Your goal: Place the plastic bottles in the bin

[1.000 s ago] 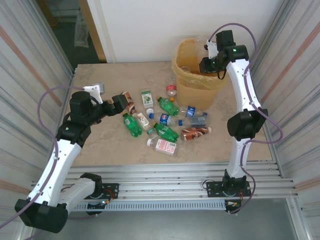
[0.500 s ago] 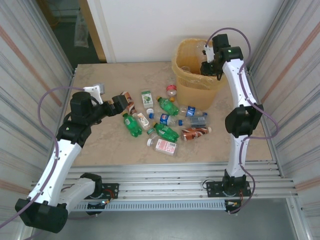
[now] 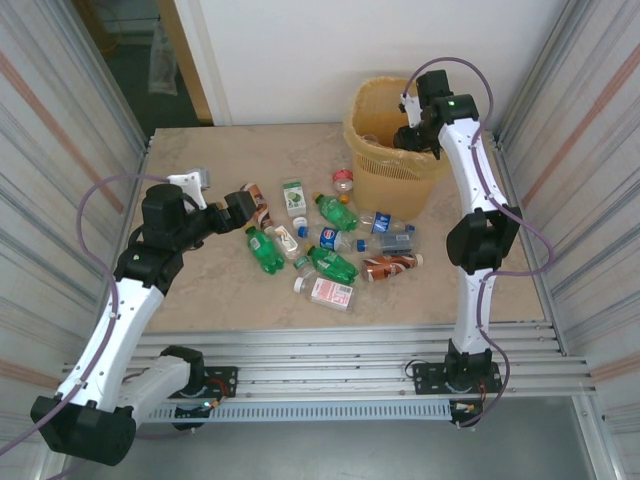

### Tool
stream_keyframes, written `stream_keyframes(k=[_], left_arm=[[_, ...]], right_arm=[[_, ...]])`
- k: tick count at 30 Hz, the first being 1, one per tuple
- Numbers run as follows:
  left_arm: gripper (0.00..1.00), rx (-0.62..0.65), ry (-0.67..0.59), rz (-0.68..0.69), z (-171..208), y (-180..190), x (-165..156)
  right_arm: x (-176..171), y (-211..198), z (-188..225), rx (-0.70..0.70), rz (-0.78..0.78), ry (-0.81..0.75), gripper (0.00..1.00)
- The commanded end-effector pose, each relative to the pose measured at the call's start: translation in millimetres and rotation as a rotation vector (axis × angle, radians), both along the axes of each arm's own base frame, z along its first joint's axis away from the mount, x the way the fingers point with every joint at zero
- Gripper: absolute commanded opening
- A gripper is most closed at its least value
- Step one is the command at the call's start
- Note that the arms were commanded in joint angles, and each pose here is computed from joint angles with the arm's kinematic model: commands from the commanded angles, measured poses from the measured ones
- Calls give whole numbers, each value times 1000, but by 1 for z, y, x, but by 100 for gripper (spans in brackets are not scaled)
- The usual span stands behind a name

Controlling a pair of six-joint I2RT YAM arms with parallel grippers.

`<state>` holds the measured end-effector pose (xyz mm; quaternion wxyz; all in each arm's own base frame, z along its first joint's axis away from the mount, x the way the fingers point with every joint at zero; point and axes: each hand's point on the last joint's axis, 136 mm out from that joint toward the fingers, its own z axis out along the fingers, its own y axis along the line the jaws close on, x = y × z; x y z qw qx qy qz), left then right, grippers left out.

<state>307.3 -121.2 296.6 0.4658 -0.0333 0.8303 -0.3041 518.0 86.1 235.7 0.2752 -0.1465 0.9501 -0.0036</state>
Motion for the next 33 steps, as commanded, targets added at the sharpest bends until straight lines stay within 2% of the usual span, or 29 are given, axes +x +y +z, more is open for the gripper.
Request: stream_keyframes(k=[1,8,16,24,31,33], left_arm=[[99,11,11,19,-5,4,2],[99,22,32,22,-11,5,3],[99,42,55,32,-20,7,6],[99,69,94,49,-36,11,11],[99,90,146,91,-55,21,25],[99,95,169,105,-62,25,32]], right_arm=[[1,1,22,-13,3,-58,57],[-5,3,60,16,2,-152,64],[-20,3,122,69,-29,-302,71],[-49,3,181,115,-78,-441,82],[-84,12,211,114,-81,-540,98],[-96,15,215,135,-77,-563,98]])
